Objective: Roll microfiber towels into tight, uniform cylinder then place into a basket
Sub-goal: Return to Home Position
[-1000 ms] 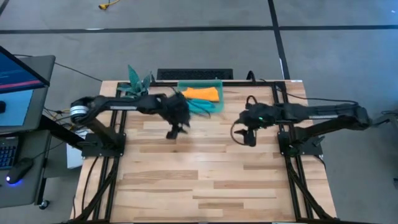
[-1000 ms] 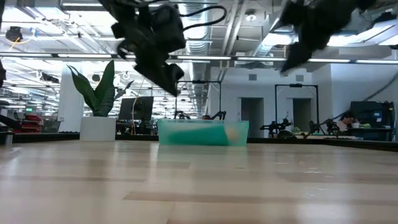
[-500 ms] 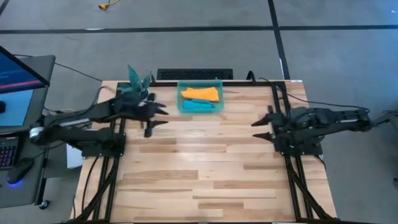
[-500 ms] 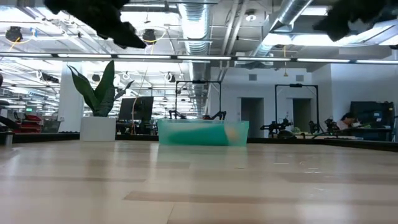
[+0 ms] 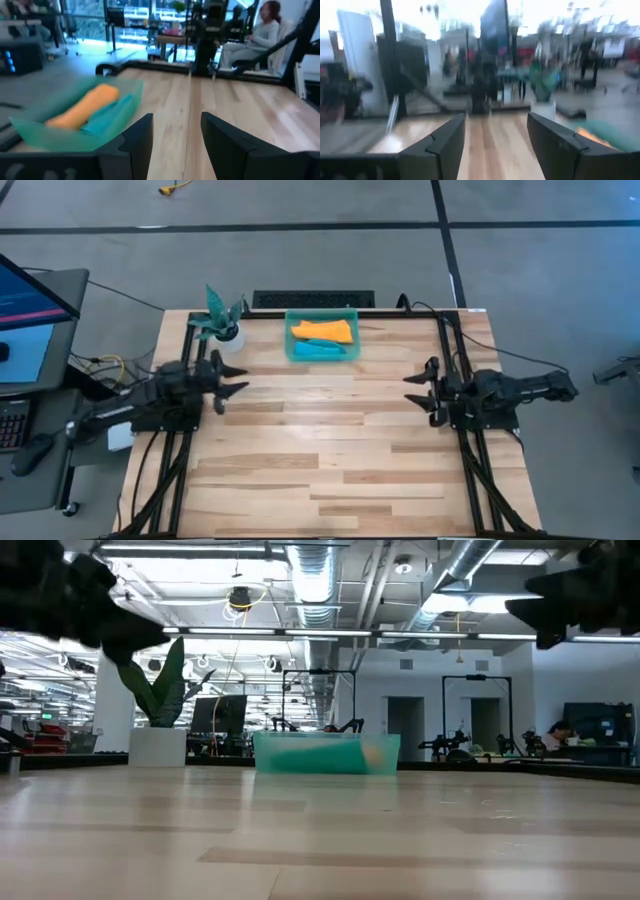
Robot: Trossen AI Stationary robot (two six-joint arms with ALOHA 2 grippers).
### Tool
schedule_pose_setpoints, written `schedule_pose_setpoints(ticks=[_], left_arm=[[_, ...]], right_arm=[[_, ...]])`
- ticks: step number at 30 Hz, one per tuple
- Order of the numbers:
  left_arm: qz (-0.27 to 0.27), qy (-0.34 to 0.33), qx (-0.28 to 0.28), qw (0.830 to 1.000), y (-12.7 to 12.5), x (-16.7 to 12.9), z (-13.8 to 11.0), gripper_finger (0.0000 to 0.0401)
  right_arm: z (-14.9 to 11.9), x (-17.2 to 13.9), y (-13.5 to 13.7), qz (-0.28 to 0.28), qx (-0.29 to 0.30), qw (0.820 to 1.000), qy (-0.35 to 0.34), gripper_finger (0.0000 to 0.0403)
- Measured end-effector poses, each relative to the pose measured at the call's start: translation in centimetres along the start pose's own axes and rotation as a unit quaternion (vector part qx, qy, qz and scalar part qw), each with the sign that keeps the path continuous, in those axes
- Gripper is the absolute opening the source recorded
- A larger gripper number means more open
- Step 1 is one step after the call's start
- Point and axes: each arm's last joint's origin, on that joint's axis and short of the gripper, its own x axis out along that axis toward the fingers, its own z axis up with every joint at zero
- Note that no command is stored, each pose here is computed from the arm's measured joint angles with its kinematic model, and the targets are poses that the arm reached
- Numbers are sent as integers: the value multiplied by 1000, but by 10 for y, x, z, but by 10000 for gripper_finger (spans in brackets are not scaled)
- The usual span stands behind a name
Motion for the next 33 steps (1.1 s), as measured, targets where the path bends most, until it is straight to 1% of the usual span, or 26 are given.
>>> schedule_pose_setpoints(ticks=[1, 2, 4, 6, 8, 9, 11, 15, 21, 28, 33], left_arm=[[2, 0, -9, 1000, 1, 4, -10, 158], [5, -6, -20, 1000, 2, 6, -13, 158], [12, -29, -30, 999, 2, 11, -11, 158], [16, -1, -34, 999, 3, 16, -22, 157], [22, 1, -23, 999, 4, 18, -22, 158], [28, 7, -20, 999, 4, 19, -23, 158], [45, 42, -20, 998, 6, 20, -29, 158], [74, 67, -44, 994, 8, 22, -34, 158], [75, 91, -39, 992, 8, 24, -39, 158], [75, 92, -40, 992, 8, 24, -39, 158], [74, 93, -28, 992, 8, 24, -39, 158]], right_arm=[[-5, 2, 0, -2, -2, 1000, -21, 237], [-10, 4, 0, -6, 0, 1000, -31, 237], [-14, 7, -1, -20, 12, 1000, -7, 237], [-20, 9, -3, -42, 32, 998, 27, 237], [-19, 9, -4, -62, 62, 996, 16, 237], [-20, 10, -5, -70, 68, 995, 24, 237], [-28, 10, -6, -78, 54, 993, 65, 237], [-33, 11, -8, -84, 21, 992, 93, 237], [-36, 13, -8, -88, 19, 990, 107, 237], [-36, 13, -8, -86, 19, 990, 108, 237], [-36, 13, -8, -86, 19, 990, 108, 237]])
